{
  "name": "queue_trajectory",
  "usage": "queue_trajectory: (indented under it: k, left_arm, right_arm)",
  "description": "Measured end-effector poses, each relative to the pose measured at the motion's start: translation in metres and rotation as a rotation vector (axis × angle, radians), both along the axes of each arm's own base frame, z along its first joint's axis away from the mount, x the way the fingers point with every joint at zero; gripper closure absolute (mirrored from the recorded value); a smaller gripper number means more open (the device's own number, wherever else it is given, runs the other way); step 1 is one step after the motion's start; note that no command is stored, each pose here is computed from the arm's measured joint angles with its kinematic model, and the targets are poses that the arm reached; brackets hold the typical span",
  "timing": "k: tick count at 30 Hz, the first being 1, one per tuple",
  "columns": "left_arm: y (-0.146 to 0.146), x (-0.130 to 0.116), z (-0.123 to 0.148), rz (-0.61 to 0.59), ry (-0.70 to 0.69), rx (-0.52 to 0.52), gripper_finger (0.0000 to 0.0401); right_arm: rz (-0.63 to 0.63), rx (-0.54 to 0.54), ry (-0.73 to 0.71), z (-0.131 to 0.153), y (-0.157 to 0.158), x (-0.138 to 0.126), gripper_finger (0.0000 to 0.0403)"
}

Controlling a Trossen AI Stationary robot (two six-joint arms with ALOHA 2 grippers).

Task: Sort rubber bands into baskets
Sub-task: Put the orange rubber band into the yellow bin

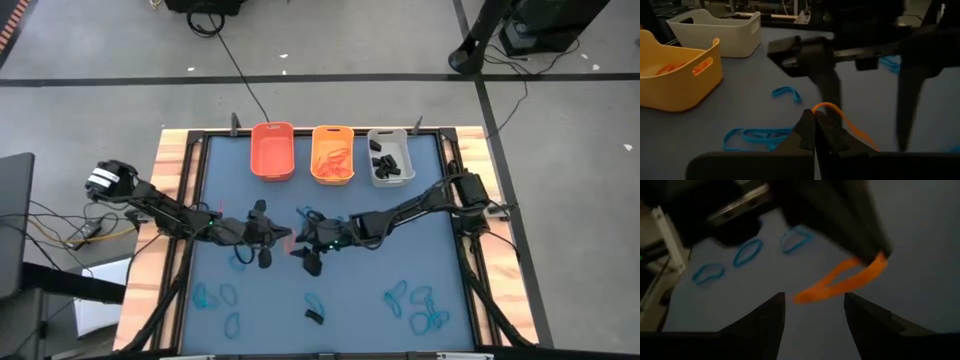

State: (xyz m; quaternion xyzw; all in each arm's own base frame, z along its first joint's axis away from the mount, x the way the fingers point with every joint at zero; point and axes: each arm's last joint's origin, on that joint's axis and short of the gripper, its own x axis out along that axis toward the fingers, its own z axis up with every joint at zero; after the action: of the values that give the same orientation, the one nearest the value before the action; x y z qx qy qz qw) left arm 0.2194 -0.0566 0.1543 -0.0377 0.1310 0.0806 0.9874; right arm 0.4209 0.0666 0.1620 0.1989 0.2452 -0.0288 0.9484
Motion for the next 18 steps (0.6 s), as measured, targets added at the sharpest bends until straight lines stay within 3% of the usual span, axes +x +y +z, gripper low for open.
queue_trajectory:
  k: [4, 11, 14, 18]
  left_arm:
    - [-0.0003, 0.0000, -0.0001, -0.006, 0.000, 0.000, 0.0398]
    - [-0.0005, -0.0001, -0.0003, -0.007, 0.002, 0.000, 0.0397]
    - [-0.0005, -0.0001, -0.0005, -0.006, 0.005, 0.000, 0.0397]
    - [-0.0005, -0.0001, -0.0004, -0.007, 0.004, -0.001, 0.0397]
  right_arm:
    - [-0.073, -0.016, 0.015, -0.0014, -0.0079, 0.0000, 0.0188]
    - [-0.078, -0.008, -0.007, 0.0012, -0.0105, 0.0013, 0.0210]
    - [-0.070, -0.007, 0.004, 0.0000, -0.0119, 0.0011, 0.0263]
    - [-0.049, -0.026, 0.013, -0.0008, -0.0112, 0.0006, 0.0374]
